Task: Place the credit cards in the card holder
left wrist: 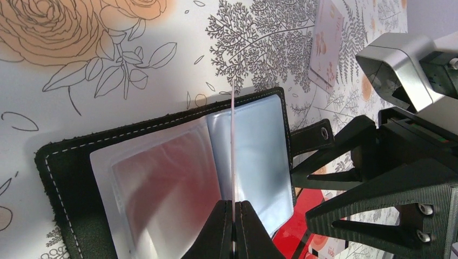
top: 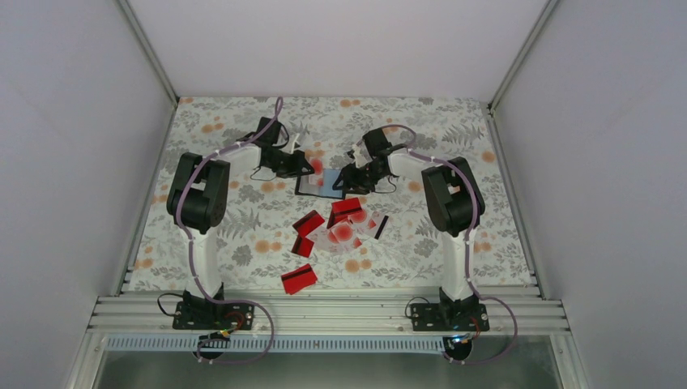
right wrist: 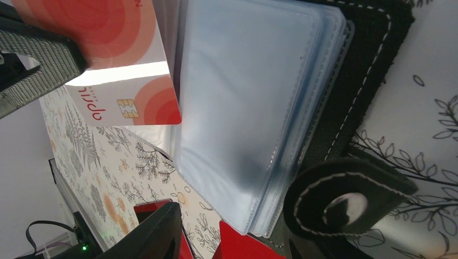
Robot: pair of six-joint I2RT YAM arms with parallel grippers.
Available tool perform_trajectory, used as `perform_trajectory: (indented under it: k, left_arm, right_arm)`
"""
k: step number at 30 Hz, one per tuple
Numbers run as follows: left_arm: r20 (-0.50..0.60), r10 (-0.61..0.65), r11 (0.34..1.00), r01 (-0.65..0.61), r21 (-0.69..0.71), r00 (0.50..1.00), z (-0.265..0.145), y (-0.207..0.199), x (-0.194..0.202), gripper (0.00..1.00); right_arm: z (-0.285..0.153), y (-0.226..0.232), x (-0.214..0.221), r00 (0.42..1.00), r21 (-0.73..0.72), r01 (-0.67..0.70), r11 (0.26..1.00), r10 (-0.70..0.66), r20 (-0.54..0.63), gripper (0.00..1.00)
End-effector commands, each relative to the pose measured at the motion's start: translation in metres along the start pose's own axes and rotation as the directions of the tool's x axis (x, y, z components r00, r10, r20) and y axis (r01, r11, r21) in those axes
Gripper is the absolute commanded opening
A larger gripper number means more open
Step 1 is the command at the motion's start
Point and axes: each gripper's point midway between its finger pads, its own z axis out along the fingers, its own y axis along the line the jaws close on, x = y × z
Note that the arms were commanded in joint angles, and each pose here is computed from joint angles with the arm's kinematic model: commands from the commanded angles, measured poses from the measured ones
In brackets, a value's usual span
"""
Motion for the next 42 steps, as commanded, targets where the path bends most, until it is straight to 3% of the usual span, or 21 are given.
perform_trajectory:
  k: [1,12,19,42]
  left_arm:
    - [-0.013,-0.023,1.0,0.023,0.015,1.0,0.006,0.006,0.007,0.02]
    - [-0.027,-0.039,0.998,0.041,0.048,0.999,0.009,0.004,0.011,0.02]
    - [-0.051,-0.119,0.988,0.123,0.092,0.992,0.016,0.004,0.019,0.02]
    - [-0.13,-0.218,0.975,0.222,0.018,0.967,0.021,0.016,0.035,0.02]
  right_arm:
    - [0.015,-0.01,0.005,0.999,0.015,-0.012,1.0,0.013,-0.032,0.48]
    - [0.017,-0.012,0.008,0.999,0.011,-0.018,1.0,0.019,-0.039,0.52]
    - [0.017,-0.011,0.007,0.999,0.004,-0.012,1.0,0.012,-0.042,0.52]
    - [0.02,-0.014,0.012,0.998,-0.003,0.008,1.0,-0.009,-0.057,0.51]
